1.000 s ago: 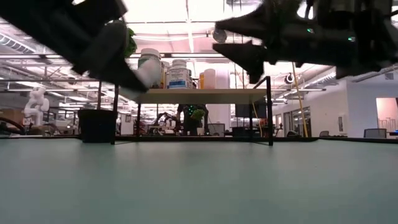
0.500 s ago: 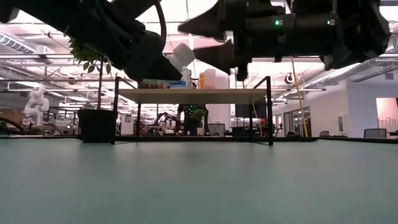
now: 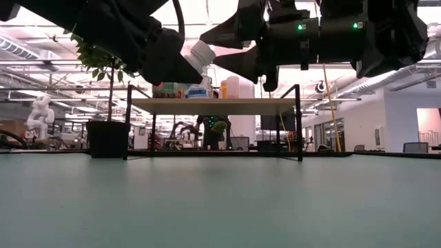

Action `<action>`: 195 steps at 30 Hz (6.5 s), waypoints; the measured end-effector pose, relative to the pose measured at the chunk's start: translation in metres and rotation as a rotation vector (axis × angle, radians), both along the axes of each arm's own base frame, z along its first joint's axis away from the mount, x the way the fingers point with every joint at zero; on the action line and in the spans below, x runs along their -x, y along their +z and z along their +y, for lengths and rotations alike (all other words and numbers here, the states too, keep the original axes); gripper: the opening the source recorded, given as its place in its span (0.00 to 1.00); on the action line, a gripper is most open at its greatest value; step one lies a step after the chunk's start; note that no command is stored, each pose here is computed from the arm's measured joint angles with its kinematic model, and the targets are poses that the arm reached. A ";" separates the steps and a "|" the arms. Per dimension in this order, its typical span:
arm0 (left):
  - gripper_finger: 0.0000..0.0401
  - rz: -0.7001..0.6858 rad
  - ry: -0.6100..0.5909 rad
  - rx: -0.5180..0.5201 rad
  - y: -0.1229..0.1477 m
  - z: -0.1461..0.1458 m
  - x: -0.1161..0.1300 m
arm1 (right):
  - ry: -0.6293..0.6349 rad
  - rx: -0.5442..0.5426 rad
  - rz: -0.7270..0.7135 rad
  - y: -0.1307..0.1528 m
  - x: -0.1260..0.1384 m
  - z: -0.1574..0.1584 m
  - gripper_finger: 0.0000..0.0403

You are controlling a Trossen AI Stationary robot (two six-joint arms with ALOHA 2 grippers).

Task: Pick and place medicine bottles onto shelf by color
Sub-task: Put the black pill bottle on the shelf, then return to Home Position

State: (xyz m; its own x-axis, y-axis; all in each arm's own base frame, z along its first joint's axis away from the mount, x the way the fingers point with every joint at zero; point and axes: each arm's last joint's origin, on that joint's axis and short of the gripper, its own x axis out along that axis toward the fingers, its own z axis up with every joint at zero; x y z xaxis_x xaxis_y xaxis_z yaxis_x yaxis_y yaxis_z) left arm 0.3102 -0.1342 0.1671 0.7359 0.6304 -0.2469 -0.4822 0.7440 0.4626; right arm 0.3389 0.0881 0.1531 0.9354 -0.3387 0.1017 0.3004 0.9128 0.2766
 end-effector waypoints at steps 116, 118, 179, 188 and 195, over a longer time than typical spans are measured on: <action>0.62 0.044 0.050 0.369 0.017 0.040 0.017 | 0.077 0.160 0.590 0.142 0.090 -0.273 0.67; 0.62 -0.001 0.056 0.346 0.027 0.038 0.026 | 0.089 0.191 0.590 0.151 0.096 -0.264 0.66; 0.04 -0.399 -0.421 0.232 0.070 0.109 0.194 | 0.458 0.359 0.245 0.107 0.227 -0.078 0.00; 0.01 -0.452 -0.450 0.190 0.039 0.115 0.191 | 0.556 0.379 0.216 0.095 0.224 -0.079 0.00; 0.04 -0.394 -0.372 0.212 0.028 0.123 0.192 | 0.486 0.387 0.249 0.068 0.222 -0.088 0.00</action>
State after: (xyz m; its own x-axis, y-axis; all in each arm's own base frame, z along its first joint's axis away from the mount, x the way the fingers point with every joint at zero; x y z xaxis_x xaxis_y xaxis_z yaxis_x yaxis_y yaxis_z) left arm 0.1178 -0.0108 0.1949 0.9603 0.2789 -0.0020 -0.2766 0.9530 0.1240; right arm 0.1168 0.0003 0.2210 0.9836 0.1443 -0.1079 -0.1573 0.9799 -0.1228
